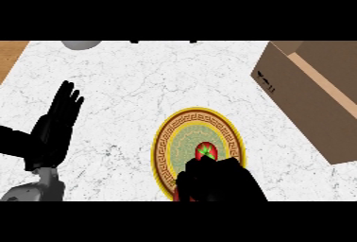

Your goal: Pick the bell pepper from the plate and place it in the cardboard box

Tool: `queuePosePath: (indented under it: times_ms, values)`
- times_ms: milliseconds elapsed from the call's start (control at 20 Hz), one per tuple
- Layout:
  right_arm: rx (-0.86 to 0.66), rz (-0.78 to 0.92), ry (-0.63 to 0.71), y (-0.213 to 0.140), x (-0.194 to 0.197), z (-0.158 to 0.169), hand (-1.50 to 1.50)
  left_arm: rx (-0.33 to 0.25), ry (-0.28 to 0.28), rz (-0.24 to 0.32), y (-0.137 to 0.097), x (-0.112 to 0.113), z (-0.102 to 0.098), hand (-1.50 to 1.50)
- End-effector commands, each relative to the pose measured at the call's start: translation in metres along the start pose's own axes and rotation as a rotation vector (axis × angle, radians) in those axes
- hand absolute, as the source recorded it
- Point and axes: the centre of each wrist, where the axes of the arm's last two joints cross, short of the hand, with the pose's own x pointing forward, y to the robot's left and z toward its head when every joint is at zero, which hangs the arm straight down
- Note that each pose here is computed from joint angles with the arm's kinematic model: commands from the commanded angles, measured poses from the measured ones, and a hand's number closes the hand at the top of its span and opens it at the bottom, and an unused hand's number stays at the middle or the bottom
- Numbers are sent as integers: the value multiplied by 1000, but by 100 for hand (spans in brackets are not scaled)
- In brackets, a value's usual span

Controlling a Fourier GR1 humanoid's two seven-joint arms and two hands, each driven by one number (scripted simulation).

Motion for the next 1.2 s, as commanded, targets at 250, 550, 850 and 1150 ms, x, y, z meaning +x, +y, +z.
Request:
queuePosePath:
  times_ms: [250,550,850,1150]
  values:
    - [-277,-40,237,-72,-35,-21,150,-11,-5,5,-4,1,-3,0]
    - [-288,-47,329,-102,-97,-38,150,-16,-2,10,-1,-13,5,0]
    - [-322,-14,402,-106,-140,-51,150,1,5,-6,-4,0,-2,0]
    - [-327,138,457,-121,-210,-85,150,-18,14,10,-8,1,-21,0]
